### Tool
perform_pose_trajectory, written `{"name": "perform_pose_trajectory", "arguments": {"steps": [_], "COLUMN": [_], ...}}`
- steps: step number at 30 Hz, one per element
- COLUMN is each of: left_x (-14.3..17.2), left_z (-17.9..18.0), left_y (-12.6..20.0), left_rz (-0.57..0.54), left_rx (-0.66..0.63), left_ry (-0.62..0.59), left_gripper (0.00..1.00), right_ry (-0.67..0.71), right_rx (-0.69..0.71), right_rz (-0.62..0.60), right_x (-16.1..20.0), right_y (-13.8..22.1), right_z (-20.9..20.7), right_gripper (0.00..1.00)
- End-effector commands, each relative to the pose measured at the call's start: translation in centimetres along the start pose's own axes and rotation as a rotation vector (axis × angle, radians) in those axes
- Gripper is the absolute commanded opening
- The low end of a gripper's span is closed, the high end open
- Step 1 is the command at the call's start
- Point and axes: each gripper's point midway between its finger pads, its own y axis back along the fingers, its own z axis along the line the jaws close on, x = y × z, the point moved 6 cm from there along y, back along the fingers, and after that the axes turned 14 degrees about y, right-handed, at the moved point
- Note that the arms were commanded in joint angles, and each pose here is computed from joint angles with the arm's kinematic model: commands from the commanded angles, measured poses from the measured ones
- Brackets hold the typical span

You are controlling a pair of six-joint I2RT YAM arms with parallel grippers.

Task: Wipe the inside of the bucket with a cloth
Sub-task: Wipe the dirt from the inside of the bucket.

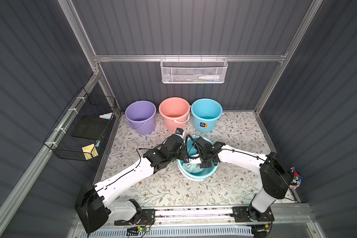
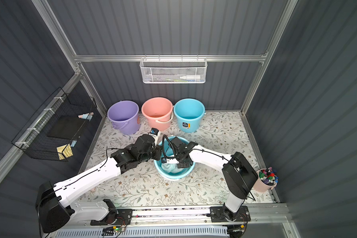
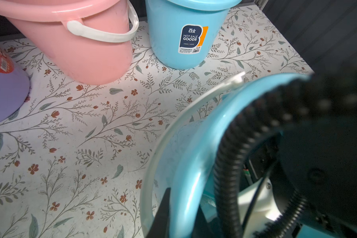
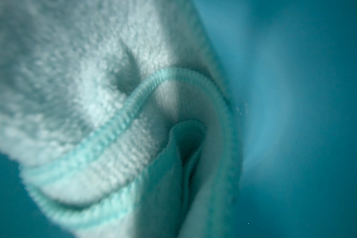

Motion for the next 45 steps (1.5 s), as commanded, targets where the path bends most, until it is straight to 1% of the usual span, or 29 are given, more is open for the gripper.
{"name": "perform_pose_trajectory", "arguments": {"steps": [1,4,7,10,12,14,17,20,22,26,29,34,37,39,41,42,45], "left_x": [-2.0,-2.0,-2.0,-2.0,-2.0,-2.2,-2.5,-2.9,-3.2,-3.5,-3.6,-3.2,-3.1,-3.2,-3.3,-3.3,-3.2], "left_z": [-0.5,-0.4,-0.3,-0.3,-0.3,-0.3,-0.3,-0.1,0.0,0.2,0.1,-0.3,-0.5,-0.5,-0.5,-0.6,-0.8], "left_y": [1.5,1.5,1.5,1.3,1.3,1.3,1.5,1.7,2.0,2.4,2.6,1.8,1.6,1.6,1.5,1.5,1.2], "left_rz": [-0.1,-0.104,-0.107,-0.108,-0.111,-0.12,-0.136,-0.161,-0.18,-0.203,-0.21,-0.172,-0.163,-0.166,-0.165,-0.163,-0.15], "left_rx": [0.026,0.019,0.012,0.009,0.008,0.005,0.001,-0.022,-0.026,-0.037,-0.033,-0.015,-0.007,-0.009,-0.014,-0.014,-0.001], "left_ry": [0.035,0.033,0.032,0.032,0.034,0.04,0.044,0.057,0.059,0.062,0.059,0.038,0.035,0.034,0.034,0.034,0.033], "left_gripper": [0.0,0.0,0.0,0.0,0.0,0.0,0.0,0.0,0.0,0.0,0.0,0.0,0.0,0.0,0.0,0.0,0.0], "right_ry": [-0.007,0.003,0.021,0.008,-0.029,-0.108,-0.264,-0.538,-0.721,-0.915,-1.056,-1.225,-1.272,-1.288,-1.305,-1.32,-1.339], "right_rx": [-0.014,0.004,0.061,0.122,0.157,0.187,0.159,0.135,0.11,0.005,-0.076,-0.329,-0.448,-0.528,-0.551,-0.59,-0.584], "right_rz": [-0.007,-0.007,-0.019,-0.045,-0.067,-0.09,-0.141,-0.143,-0.122,-0.109,-0.063,0.01,0.078,0.102,0.114,0.088,0.081], "right_x": [0.5,1.0,1.4,1.6,1.6,1.6,1.2,1.2,1.4,1.0,0.7,-1.2,-2.2,-2.9,-3.2,-3.8,-4.1], "right_y": [3.6,6.1,8.4,10.8,12.2,13.4,14.9,15.9,16.5,17.1,17.1,15.4,13.7,12.6,11.3,10.8,9.1], "right_z": [0.2,0.6,0.8,0.8,0.7,0.5,0.4,-0.1,-0.2,0.3,0.4,0.6,0.6,0.8,0.7,0.7,0.4], "right_gripper": [0.0,0.0,0.0,0.0,0.0,0.0,0.0,0.0,0.0,0.0,0.0,0.0,0.0,0.0,0.0,0.0,0.0]}}
